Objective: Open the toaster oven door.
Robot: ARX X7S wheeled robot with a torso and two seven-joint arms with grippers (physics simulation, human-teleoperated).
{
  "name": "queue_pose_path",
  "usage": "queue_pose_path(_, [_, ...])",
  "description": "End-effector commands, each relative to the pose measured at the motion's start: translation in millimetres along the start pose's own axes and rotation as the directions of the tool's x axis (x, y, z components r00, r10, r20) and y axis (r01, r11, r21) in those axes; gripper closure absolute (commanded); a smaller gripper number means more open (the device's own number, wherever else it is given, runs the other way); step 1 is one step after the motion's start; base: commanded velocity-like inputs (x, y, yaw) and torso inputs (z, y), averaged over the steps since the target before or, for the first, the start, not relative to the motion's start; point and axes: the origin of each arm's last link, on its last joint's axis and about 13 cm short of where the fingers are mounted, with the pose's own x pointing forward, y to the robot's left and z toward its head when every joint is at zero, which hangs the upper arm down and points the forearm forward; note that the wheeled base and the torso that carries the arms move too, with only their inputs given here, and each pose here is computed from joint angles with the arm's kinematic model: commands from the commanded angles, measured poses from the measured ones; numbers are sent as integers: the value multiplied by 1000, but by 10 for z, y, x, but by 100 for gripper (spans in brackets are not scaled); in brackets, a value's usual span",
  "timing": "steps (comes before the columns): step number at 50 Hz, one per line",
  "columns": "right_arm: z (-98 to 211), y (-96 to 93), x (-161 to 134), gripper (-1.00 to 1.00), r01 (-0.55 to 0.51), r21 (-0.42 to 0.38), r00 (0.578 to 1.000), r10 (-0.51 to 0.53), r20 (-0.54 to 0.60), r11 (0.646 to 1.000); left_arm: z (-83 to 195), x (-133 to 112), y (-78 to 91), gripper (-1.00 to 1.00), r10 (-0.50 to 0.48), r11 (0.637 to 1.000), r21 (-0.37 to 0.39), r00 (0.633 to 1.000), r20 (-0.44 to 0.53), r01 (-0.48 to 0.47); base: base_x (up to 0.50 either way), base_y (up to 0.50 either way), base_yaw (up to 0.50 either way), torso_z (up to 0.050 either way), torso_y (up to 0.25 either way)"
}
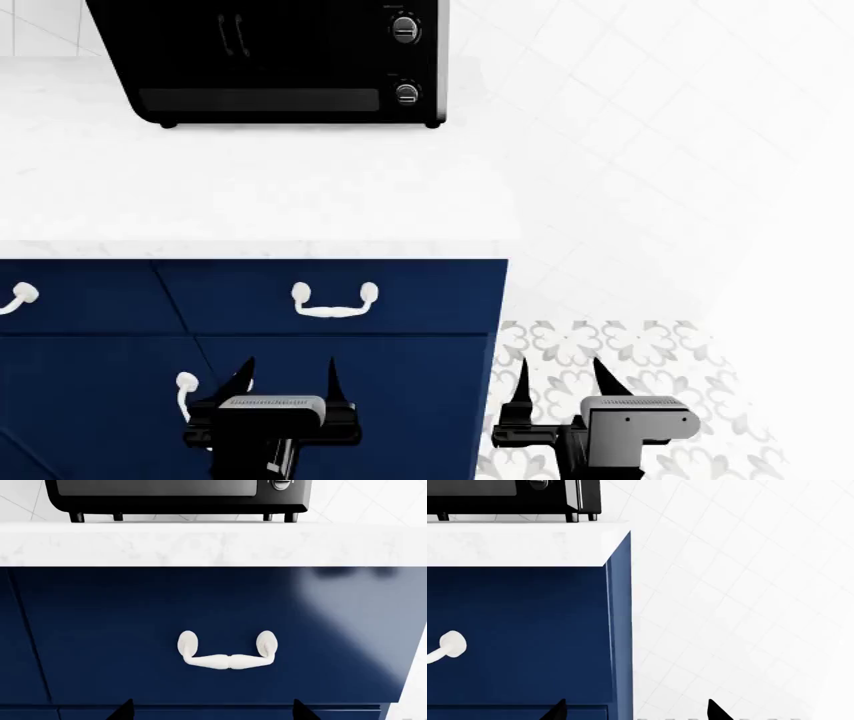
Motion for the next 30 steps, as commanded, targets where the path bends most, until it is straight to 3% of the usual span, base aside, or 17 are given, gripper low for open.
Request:
queue_pose_path(1, [-8, 9, -1, -100, -1, -6, 1000, 1, -5, 1000, -2, -4, -5, -100, -4, 1000, -2, 1000, -3, 4, 0, 0, 0, 0, 0])
queue_pose_path(8, [-26, 17, -15, -100, -7, -14, 1000, 7, -13, 1000, -18, -28, -29, -100, -40, 999, -31, 999, -25, 39, 0, 0, 0, 0, 0])
queue_pose_path(10, [-28, 19, -17, -100, -9, -16, 1000, 9, -13, 1000, -8, -43, -34, -100, -62, 995, -79, 998, -29, 60, 0, 0, 0, 0, 0])
queue_pose_path(18, [87, -16, 28, -100, -25, -22, 1000, 25, -2, 999, 167, -16, -24, -100, -75, 995, -62, 997, -23, 73, 0, 0, 0, 50, 0])
queue_pose_path(30, [491, -163, 236, -100, -26, -71, 998, 30, 56, 997, 687, 188, 83, -100, -75, 997, -28, 996, 49, 77, 0, 0, 0, 50, 0])
